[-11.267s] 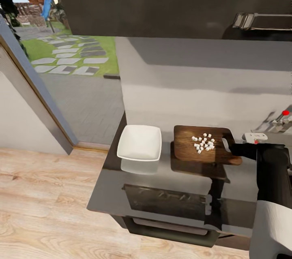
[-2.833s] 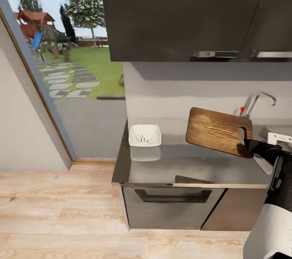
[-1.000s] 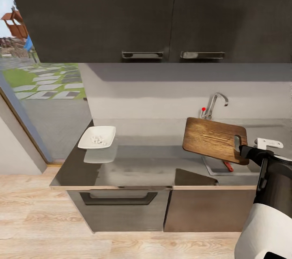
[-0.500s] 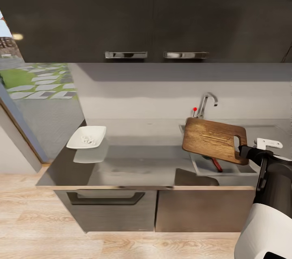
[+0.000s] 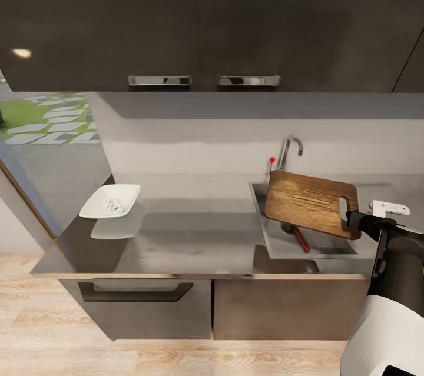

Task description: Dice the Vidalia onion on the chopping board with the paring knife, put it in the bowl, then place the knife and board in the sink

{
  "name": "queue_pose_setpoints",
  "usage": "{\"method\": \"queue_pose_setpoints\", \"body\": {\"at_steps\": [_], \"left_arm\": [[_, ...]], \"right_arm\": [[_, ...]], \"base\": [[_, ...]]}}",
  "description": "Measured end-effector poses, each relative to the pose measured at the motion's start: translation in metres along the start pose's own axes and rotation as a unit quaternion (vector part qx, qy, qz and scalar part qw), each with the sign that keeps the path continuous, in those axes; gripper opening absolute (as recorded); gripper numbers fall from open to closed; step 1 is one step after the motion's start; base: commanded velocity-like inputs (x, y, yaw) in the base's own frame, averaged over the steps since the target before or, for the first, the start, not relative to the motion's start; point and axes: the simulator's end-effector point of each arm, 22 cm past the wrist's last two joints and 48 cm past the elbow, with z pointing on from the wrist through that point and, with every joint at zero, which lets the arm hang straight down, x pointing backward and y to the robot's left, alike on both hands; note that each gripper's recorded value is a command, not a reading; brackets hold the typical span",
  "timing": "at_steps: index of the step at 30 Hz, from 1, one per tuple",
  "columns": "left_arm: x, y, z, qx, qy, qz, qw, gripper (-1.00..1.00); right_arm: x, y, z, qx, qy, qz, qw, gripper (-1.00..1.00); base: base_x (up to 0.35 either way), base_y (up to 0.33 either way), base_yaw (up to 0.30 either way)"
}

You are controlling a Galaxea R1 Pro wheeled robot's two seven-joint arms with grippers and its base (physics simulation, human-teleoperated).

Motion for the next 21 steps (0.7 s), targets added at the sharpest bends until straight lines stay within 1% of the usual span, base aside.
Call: {"method": "queue_pose_setpoints", "body": {"at_steps": [5, 6, 8, 9, 10, 12, 13, 14, 15, 16, 17, 18, 19, 20, 21], "left_arm": [[0.000, 0.000, 0.000, 0.000, 0.000, 0.000, 1.0000, 1.00], [0.000, 0.000, 0.000, 0.000, 0.000, 0.000, 1.0000, 1.00], [-0.001, 0.000, 0.001, 0.000, -0.001, -0.001, 1.0000, 1.00], [-0.001, -0.003, 0.001, 0.000, -0.001, -0.002, 1.0000, 1.00], [-0.001, -0.007, 0.001, 0.001, -0.001, -0.005, 1.0000, 1.00], [-0.001, -0.009, 0.002, 0.001, -0.002, -0.008, 1.0000, 1.00], [-0.001, -0.010, 0.002, 0.001, -0.002, -0.008, 1.0000, 1.00], [-0.001, -0.010, 0.002, 0.001, -0.002, -0.008, 1.0000, 1.00], [-0.001, -0.010, 0.002, 0.001, -0.002, -0.008, 1.0000, 1.00], [-0.001, -0.010, 0.002, 0.001, -0.002, -0.008, 1.0000, 1.00], [-0.001, -0.010, 0.002, 0.001, -0.002, -0.008, 1.0000, 1.00], [-0.001, -0.010, 0.002, 0.002, -0.002, -0.008, 1.0000, 1.00], [-0.001, -0.010, 0.002, 0.002, -0.002, -0.008, 1.0000, 1.00], [-0.001, -0.010, 0.002, 0.002, -0.003, -0.008, 1.0000, 1.00], [-0.001, -0.010, 0.002, 0.001, -0.002, -0.008, 1.0000, 1.00]], "right_arm": [[0.003, 0.004, 0.001, -0.001, 0.004, 0.001, 1.0000, -1.00], [0.005, 0.001, 0.002, 0.007, 0.005, 0.001, 1.0000, -1.00], [0.008, -0.007, 0.002, 0.035, 0.009, 0.002, 0.9993, -1.00], [0.011, -0.006, 0.002, 0.041, 0.011, 0.007, 0.9991, -1.00], [0.015, -0.004, 0.002, 0.054, 0.014, 0.011, 0.9984, -1.00], [0.014, -0.001, -0.001, 0.091, 0.014, 0.003, 0.9957, -1.00], [0.009, 0.004, -0.006, 0.127, 0.009, -0.014, 0.9918, -1.00], [0.004, 0.007, -0.010, 0.151, 0.004, -0.017, 0.9883, -1.00], [0.002, 0.002, -0.015, 0.177, 0.002, -0.019, 0.9840, -1.00], [0.001, -0.004, -0.019, 0.199, 0.001, -0.017, 0.9799, -1.00], [-0.002, -0.009, -0.024, 0.222, -0.002, -0.003, 0.9751, -1.00], [-0.007, -0.012, -0.027, 0.236, -0.006, 0.007, 0.9718, -1.00], [-0.018, -0.009, -0.031, 0.246, -0.011, 0.027, 0.9688, -1.00], [-0.026, -0.007, -0.035, 0.255, -0.012, 0.035, 0.9662, -1.00], [-0.030, -0.004, -0.037, 0.260, -0.005, 0.053, 0.9641, -1.00]], "base": [[0.227, -0.008, 0.000], [0.065, -0.001, 0.000], [0.027, 0.000, 0.000], [0.011, 0.000, 0.000], [0.006, 0.000, 0.000], [0.003, 0.000, 0.000], [0.000, 0.000, 0.000], [0.000, 0.000, 0.000], [0.000, 0.000, 0.000], [0.000, 0.000, 0.000], [0.000, 0.000, 0.000], [0.000, 0.000, 0.000], [0.000, 0.000, 0.000], [0.000, 0.000, 0.000], [0.000, 0.000, 0.000]]}}
